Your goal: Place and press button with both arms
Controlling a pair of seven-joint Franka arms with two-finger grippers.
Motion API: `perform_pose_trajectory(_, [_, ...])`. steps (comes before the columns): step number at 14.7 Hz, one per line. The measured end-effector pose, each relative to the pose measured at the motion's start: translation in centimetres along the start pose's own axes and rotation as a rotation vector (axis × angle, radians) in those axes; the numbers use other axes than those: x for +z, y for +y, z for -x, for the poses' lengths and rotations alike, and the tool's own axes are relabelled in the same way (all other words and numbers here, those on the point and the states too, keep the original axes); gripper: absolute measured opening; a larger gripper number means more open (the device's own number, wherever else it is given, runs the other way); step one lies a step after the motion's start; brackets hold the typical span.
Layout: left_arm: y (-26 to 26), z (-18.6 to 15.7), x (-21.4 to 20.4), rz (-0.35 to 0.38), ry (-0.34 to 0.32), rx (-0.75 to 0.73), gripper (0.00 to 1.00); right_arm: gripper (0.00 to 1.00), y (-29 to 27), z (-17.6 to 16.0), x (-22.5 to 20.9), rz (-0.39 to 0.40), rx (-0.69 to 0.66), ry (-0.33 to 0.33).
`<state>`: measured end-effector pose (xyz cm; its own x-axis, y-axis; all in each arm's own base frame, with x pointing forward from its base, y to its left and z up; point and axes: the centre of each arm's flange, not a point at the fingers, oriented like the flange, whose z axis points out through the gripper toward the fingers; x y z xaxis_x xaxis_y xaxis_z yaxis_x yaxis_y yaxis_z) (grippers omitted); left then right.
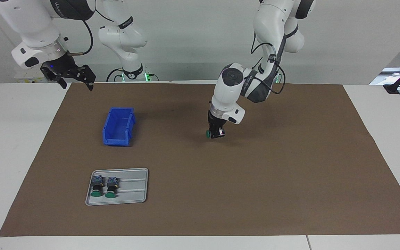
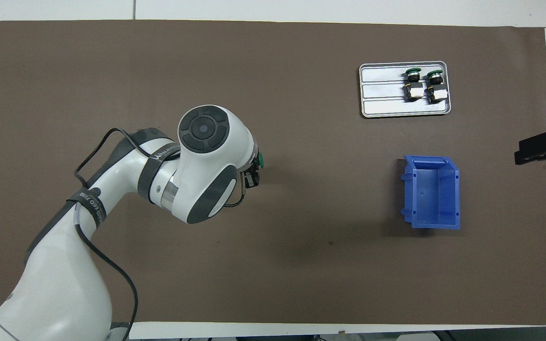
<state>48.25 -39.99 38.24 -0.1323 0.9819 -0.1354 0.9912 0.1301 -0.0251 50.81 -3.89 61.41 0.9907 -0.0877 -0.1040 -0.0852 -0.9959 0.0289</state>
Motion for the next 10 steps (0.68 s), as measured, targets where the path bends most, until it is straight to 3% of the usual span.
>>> perform_pose_trajectory(2, [0.1,-1.5,-0.2,-0.02,-0.011,0.028,0.32,1.0,0.0,0.0,0.0,0.0,0.0,0.0])
perform_pose_trajectory(5, [-0.7,-2.2,0.1,-0.048,-0.092,0.044,0.32,1.0,0.0,0.0,0.0,0.0,0.0,0.0])
perform_pose_trajectory(10, [-1.6,-3.7,2.2,-0.004,-0.336,0.048,0.32,1.0,0.0,0.0,0.0,0.0,0.0,0.0])
